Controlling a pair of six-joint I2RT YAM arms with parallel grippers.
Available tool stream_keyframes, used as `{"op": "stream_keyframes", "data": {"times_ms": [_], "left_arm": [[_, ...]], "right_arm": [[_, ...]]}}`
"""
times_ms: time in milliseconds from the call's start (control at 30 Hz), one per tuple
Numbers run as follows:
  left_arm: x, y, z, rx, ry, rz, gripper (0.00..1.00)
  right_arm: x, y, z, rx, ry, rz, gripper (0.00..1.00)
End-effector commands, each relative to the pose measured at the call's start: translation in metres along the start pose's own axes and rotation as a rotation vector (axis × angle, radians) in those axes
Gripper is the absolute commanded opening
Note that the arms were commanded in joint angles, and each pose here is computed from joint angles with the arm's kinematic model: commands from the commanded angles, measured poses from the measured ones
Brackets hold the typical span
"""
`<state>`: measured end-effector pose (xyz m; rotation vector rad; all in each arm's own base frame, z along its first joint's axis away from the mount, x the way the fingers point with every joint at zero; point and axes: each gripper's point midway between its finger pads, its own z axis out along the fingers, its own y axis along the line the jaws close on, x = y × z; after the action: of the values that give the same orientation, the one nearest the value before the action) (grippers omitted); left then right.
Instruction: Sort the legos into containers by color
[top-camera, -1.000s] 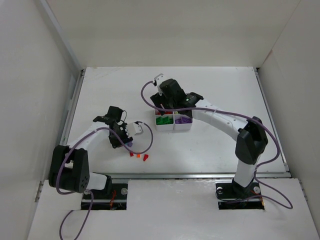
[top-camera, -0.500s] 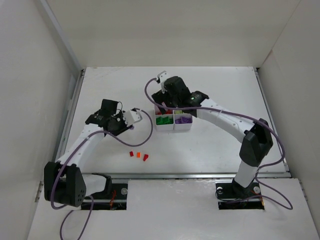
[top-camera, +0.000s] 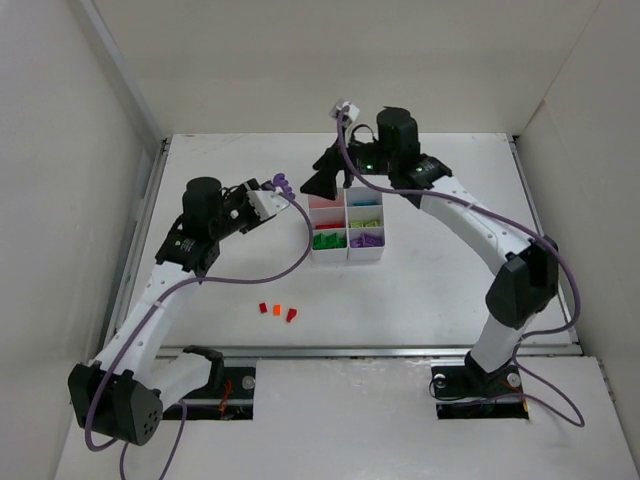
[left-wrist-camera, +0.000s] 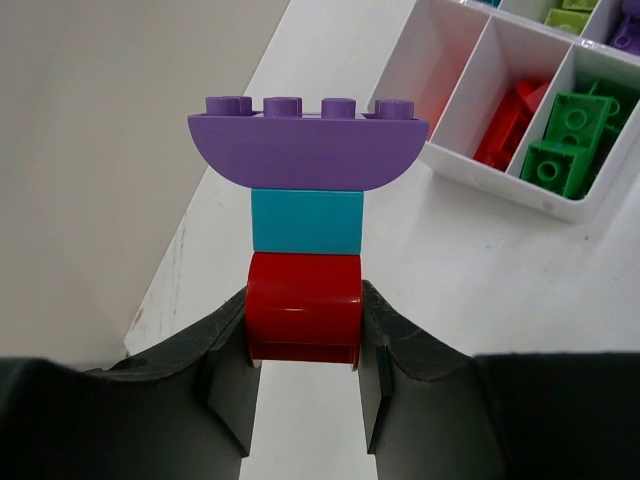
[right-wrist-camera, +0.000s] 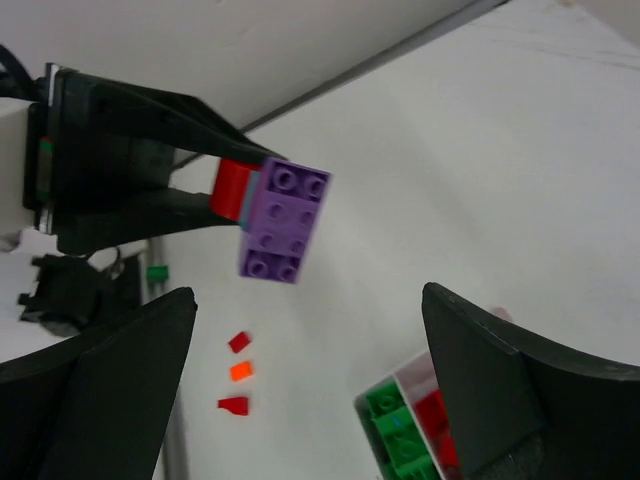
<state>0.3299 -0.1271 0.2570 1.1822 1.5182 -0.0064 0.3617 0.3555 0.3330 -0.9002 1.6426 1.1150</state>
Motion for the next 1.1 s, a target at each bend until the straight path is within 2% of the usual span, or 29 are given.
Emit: {"op": "stream_keyframes", "data": {"times_ms": [0,167,500,600,633,733,767,833,867,900,1000,1067], "left_arm": [[-0.043,0.025,0.002,-0.060,-0.128,0.019,0.00],[-0.051,0.033,0.010,-0.085,-0.153,0.016,0.00],[-0.059,0.030,0.011,-0.081,-0.178,0.014,0.00],[-0.059,0.030,0.011,-0.081,-0.178,0.014,0.00],[-0.059,0.030,0.011,-0.081,-0.178,0.014,0.00],[-0.057,0.028,0.012,-0.074,-0.171,0.010,0.00],[-0.057,0.028,0.012,-0.074,-0.171,0.010,0.00],[-0.055,0.026,0.013,-0.072,-0.170,-0.001,0.00],[-0.055,0.026,0.013,-0.072,-0.170,-0.001,0.00],[-0.055,0.026,0.013,-0.072,-0.170,-0.001,0.00],[-0.046,0.023,0.014,-0.074,-0.140,-0.011,0.00],[-0.030,0.016,0.014,-0.066,-0.100,-0.028,0.00]], "right_arm": [[-0.024,0.038,0.015,-0.182,-0.043,-0.024,1.00],[-0.025,0.020,0.034,-0.121,-0.047,0.044,1.00],[-0.013,0.022,0.055,-0.220,-0.007,0.085,0.99],[-0.013,0.027,0.060,-0.281,0.004,0.087,0.86],[-0.008,0.023,0.063,-0.279,0.012,0.096,0.77],[-0.008,0.023,0.063,-0.279,0.012,0.096,0.62],[-0.008,0.023,0.063,-0.279,0.012,0.096,0.51],[-0.009,0.025,0.063,-0.290,0.008,0.089,0.37],[-0.009,0.025,0.063,-0.290,0.008,0.089,0.21],[-0.010,0.020,0.061,-0.281,0.005,0.090,0.15],[-0.009,0.021,0.059,-0.281,0.007,0.092,0.00],[-0.005,0.009,0.051,-0.237,0.008,0.110,0.00]]}}
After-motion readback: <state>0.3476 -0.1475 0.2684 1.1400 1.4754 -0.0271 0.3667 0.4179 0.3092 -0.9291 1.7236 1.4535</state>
